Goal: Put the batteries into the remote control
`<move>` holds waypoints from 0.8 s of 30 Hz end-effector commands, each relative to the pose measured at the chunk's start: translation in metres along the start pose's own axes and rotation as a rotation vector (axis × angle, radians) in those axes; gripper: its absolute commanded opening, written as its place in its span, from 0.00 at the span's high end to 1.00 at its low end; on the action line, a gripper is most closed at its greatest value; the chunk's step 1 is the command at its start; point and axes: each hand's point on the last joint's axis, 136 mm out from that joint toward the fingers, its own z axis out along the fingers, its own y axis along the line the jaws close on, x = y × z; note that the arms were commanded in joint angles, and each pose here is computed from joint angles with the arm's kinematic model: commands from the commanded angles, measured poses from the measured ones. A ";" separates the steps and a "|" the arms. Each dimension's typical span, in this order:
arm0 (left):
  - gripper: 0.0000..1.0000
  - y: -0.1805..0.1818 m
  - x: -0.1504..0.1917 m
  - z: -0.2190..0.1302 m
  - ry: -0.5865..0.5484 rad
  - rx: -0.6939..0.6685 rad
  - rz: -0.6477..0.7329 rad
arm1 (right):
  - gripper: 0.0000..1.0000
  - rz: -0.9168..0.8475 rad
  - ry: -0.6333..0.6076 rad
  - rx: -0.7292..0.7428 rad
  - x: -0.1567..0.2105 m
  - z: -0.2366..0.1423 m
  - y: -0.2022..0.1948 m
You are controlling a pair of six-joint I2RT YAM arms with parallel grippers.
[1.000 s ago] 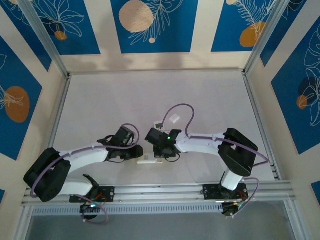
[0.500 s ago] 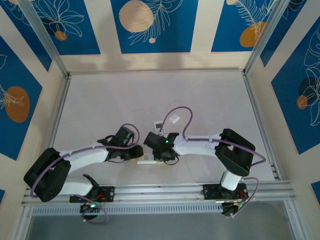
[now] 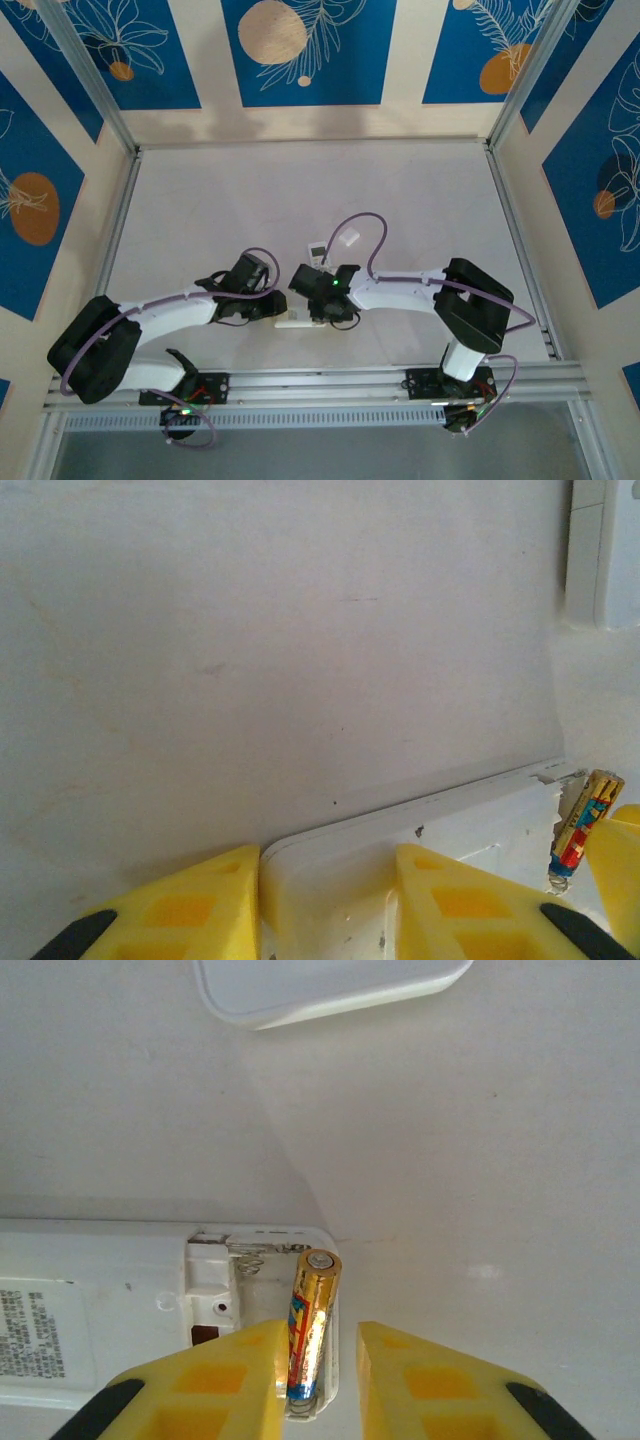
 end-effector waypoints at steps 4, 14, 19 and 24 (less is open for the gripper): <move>0.68 0.019 0.030 0.012 0.103 -0.072 -0.008 | 0.74 0.012 -0.017 -0.023 -0.012 -0.007 0.003; 0.68 0.019 0.030 0.013 0.103 -0.071 -0.005 | 0.75 0.017 0.007 -0.054 -0.010 0.001 0.008; 0.68 0.018 0.029 0.013 0.105 -0.067 -0.004 | 0.80 0.008 0.019 -0.037 -0.008 0.006 0.006; 0.68 0.017 0.029 0.013 0.104 -0.067 -0.005 | 0.82 -0.013 0.025 0.023 -0.003 0.009 -0.004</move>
